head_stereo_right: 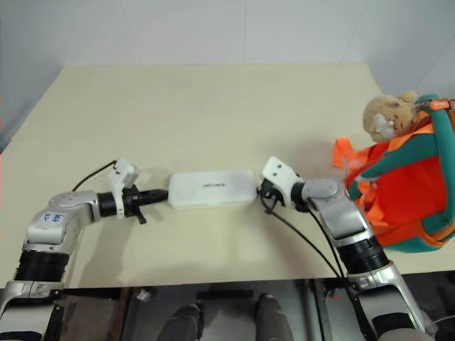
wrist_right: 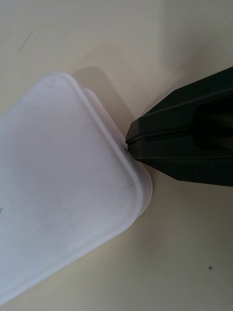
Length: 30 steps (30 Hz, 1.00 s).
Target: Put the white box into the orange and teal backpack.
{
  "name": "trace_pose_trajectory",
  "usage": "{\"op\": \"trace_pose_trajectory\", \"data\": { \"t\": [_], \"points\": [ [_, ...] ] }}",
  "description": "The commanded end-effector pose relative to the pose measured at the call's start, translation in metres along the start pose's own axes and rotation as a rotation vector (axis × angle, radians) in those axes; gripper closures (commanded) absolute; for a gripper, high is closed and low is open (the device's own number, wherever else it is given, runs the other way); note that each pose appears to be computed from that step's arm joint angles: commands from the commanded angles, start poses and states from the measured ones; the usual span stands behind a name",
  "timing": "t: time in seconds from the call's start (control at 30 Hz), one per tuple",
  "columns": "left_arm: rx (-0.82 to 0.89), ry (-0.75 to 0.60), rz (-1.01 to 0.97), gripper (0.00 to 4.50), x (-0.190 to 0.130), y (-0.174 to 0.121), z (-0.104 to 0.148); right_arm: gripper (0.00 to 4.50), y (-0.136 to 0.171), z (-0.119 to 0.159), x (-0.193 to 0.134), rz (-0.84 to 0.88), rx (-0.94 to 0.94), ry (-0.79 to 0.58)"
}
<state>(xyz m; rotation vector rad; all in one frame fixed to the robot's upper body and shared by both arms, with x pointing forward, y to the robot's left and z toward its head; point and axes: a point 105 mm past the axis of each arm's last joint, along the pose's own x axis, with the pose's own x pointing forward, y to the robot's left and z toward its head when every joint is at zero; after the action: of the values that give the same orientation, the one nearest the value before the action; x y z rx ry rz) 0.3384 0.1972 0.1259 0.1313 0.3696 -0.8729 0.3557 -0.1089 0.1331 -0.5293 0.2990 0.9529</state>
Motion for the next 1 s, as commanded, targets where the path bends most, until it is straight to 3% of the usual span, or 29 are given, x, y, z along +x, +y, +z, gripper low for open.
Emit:
{"op": "trace_pose_trajectory", "data": {
  "t": [0.03,0.17,0.23,0.47,0.63,0.7,0.8,1.0],
  "points": [
    [0.053,0.01,0.001,4.46,-0.019,0.001,0.007,4.5,0.002,0.016,-0.012,0.053,-0.059,-0.05],
    [0.071,0.036,0.009,4.46,-0.042,0.007,0.009,4.5,-0.007,0.009,-0.025,0.054,-0.058,-0.016],
    [0.07,0.056,-0.008,4.09,-0.054,0.007,0.01,4.15,-0.012,0.008,-0.032,0.054,-0.052,-0.006],
    [-0.062,-0.01,-0.082,2.02,-0.07,-0.002,0.024,1.85,-0.025,0.013,-0.042,0.031,-0.028,-0.025],
    [-0.197,-0.067,-0.063,0.43,-0.069,0.009,0.028,0.08,-0.022,0.02,-0.044,0.082,0.05,-0.077],
    [-0.323,-0.083,-0.055,0.04,-0.067,0.018,0.027,0.0,-0.022,0.026,-0.045,0.099,0.082,-0.104],
    [-0.463,-0.066,-0.087,0.04,-0.062,0.019,0.025,0.0,-0.017,0.029,-0.046,0.136,0.105,-0.112],
    [-0.566,-0.032,-0.113,0.04,-0.042,0.02,0.019,0.0,-0.008,0.031,-0.042,0.167,0.12,-0.097]
  ]
}}
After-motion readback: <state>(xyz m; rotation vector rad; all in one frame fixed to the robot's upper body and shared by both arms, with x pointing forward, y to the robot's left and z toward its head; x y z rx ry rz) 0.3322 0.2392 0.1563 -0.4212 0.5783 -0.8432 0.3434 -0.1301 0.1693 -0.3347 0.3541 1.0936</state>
